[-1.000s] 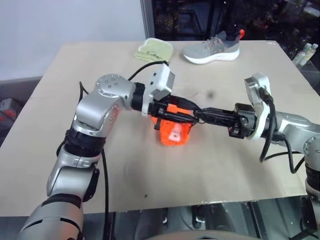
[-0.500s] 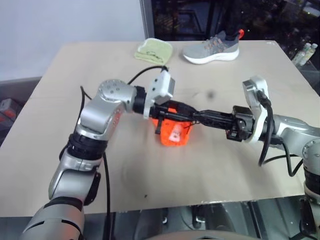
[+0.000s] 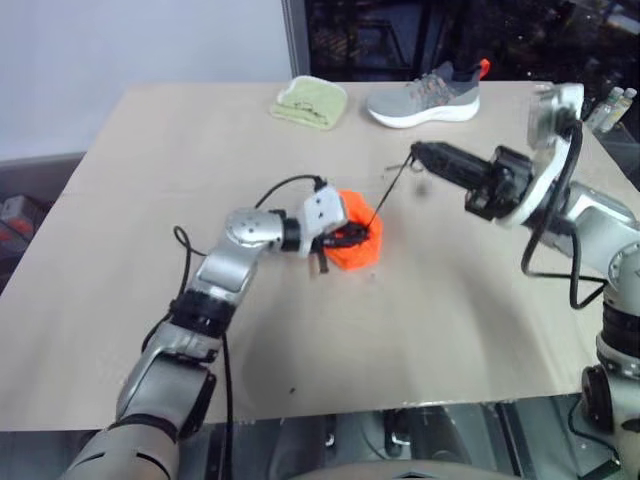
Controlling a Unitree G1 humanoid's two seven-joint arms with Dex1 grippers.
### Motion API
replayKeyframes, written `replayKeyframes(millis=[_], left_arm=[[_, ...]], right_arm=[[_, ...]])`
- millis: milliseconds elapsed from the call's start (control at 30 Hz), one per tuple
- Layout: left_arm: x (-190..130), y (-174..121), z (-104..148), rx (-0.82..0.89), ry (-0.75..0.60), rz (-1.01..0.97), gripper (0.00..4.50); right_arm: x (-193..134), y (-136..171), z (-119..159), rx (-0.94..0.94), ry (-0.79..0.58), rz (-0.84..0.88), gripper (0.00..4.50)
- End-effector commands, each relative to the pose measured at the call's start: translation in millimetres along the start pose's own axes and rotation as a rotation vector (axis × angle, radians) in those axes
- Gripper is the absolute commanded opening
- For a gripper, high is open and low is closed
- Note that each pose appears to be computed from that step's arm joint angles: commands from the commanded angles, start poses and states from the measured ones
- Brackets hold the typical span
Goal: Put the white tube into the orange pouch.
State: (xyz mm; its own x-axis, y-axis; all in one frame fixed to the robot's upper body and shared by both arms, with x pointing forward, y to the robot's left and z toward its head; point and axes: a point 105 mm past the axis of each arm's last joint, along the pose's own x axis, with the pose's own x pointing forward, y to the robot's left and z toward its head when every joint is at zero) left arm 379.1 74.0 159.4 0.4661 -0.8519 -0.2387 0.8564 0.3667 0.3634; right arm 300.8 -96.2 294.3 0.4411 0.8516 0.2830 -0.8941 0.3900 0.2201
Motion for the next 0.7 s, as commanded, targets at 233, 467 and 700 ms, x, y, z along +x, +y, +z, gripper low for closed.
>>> replayKeyframes(millis=[233, 467, 700], left_arm=[[-64.7, 152.1, 80.0, -0.087, -0.125, 0.620, 0.22], [-101.6, 180.3, 113.5, 0.072, -0.087, 0.739, 0.22], [-78.7, 162.5, 128.1, 0.111, -0.161, 0.578, 0.22]], right_arm=[[30.6, 5.7, 145.9, -0.409, -0.429, -0.005, 0.00], [34.0, -12.5, 154.6, -0.470, -0.455, -0.078, 0.00], [15.3, -24.1, 97.4, -0.470, -0.276, -0.146, 0.00]])
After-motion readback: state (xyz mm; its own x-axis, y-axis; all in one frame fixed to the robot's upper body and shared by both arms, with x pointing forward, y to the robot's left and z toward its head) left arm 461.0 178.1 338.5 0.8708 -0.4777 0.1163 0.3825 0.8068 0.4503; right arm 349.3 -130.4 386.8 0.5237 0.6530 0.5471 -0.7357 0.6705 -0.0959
